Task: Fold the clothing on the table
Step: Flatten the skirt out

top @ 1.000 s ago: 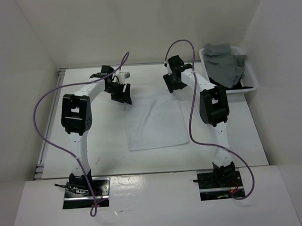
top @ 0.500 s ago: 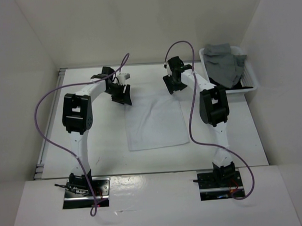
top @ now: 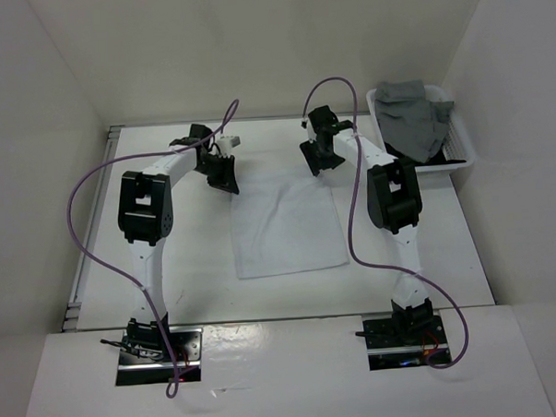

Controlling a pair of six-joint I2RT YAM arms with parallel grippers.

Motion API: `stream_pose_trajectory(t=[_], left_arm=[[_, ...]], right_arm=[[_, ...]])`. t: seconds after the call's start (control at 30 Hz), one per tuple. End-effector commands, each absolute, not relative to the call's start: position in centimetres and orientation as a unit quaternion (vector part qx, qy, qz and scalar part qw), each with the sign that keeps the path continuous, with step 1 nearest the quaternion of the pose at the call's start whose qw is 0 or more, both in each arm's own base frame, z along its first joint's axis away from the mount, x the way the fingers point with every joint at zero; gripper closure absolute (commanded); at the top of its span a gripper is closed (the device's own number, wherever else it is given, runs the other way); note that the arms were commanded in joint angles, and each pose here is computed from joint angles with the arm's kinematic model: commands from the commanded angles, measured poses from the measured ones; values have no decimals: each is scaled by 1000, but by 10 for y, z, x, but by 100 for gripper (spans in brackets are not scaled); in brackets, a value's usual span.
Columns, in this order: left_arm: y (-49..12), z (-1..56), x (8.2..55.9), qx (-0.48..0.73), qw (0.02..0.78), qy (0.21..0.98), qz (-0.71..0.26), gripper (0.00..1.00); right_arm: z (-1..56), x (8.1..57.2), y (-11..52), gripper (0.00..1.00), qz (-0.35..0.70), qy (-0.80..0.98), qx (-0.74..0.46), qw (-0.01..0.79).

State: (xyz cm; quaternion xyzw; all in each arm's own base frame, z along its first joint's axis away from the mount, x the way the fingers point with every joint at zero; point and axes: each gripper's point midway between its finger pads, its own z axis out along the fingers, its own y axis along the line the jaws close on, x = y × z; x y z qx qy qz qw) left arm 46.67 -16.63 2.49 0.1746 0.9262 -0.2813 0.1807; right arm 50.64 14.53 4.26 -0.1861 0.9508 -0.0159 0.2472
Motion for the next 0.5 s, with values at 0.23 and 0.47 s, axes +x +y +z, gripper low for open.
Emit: stream_pose_trajectory(t=[0.23,0.47], left_arm=[[-170,10,458,171,158,932,-277,99],[-167,9,459,170,159,935,-268,99]], right_arm=[[70,506,152,35,-12,941,-198,275],[62,496,154,36,0,944,-208,256]])
